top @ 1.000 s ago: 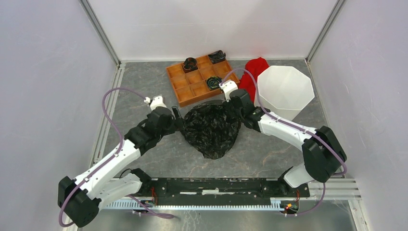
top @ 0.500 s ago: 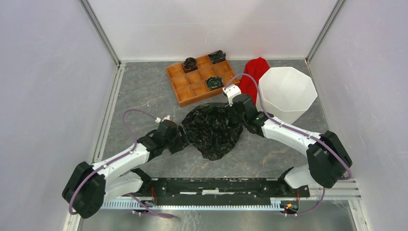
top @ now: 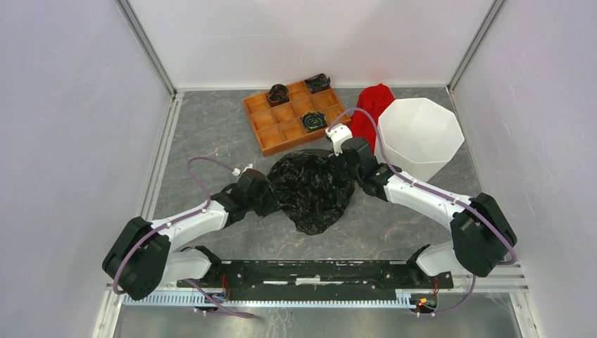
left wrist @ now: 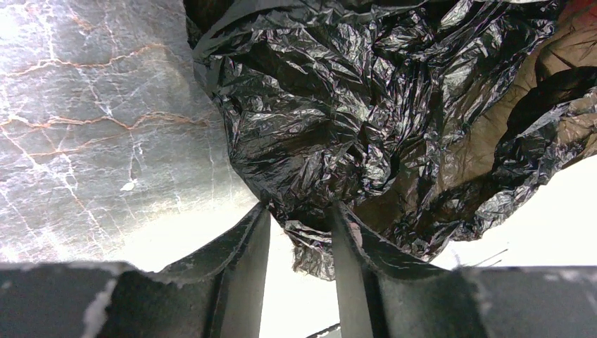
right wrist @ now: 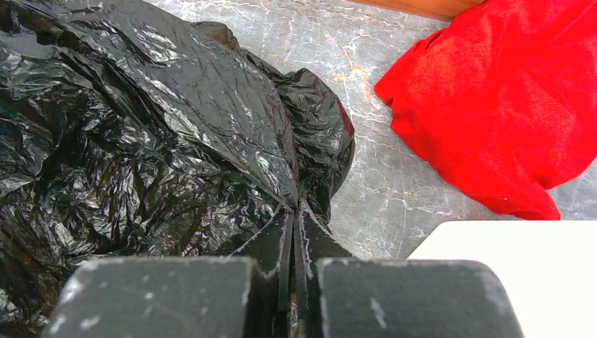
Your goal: Put the trash bags into the trash bin
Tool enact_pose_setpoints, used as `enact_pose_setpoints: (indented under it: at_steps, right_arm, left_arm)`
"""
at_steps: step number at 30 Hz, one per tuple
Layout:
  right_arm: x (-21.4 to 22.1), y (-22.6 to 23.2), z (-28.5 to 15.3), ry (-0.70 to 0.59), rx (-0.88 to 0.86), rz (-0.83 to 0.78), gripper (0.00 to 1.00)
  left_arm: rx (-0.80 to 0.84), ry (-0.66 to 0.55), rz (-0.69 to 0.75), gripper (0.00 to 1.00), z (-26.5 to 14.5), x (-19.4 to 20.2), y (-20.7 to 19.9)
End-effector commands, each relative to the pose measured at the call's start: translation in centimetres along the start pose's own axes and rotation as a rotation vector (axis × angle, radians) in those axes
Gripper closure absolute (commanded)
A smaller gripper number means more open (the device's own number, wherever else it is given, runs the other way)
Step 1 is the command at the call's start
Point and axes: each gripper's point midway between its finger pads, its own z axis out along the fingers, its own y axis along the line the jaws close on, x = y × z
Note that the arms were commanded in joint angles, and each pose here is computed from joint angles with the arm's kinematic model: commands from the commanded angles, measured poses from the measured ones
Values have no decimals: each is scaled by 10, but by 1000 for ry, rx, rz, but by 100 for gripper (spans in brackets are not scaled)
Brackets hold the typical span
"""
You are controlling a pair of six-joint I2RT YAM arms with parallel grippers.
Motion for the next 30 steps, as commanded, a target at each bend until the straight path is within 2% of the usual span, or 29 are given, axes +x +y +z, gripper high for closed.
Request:
enact_pose_setpoints:
  at_steps: [1, 5, 10, 15, 17, 19, 21, 23, 25, 27, 29, 30]
  right_arm:
    - [-16, 1, -7, -61, -14, 21, 100]
    - [-14, 2, -9, -56, -21, 17, 100]
    - [-5, 11, -20, -23, -67, -2, 100]
    - [19, 38, -31, -12, -197, 69, 99]
    - [15, 43, -30, -12, -215, 109, 100]
    - [-5, 36, -26, 5, -168, 137, 100]
    - [-55, 27, -30, -30, -132, 118, 100]
    - [-129, 11, -50, -127, -86, 83, 100]
    - [-219, -9, -98, -295, -42, 61, 100]
    - [-289, -20, -162, -490, -67, 48, 100]
    - [-326, -18, -226, -712, -141, 24, 100]
    - [-329, -16, -245, -793, -174, 15, 100]
  left_arm:
    - [37, -51, -48, 58, 0, -14, -14]
    - [-16, -76, -16, 75, 3, -20, -6]
    - [-94, -159, 72, 89, -24, -34, 10]
    - [-166, -233, 148, 96, -44, -44, 32]
    - [-197, -258, 172, 98, -49, -59, 27]
    - [-195, -292, 191, 98, -58, -87, 6]
    - [-141, -335, 210, 98, -74, -124, -33]
    - [-46, -407, 245, 98, -108, -170, -87]
    - [71, -513, 307, 98, -164, -210, -152]
    - [246, -618, 379, 98, -235, -230, -215]
    - [441, -732, 430, 98, -308, -231, -257]
    - [505, -788, 436, 98, -334, -229, -263]
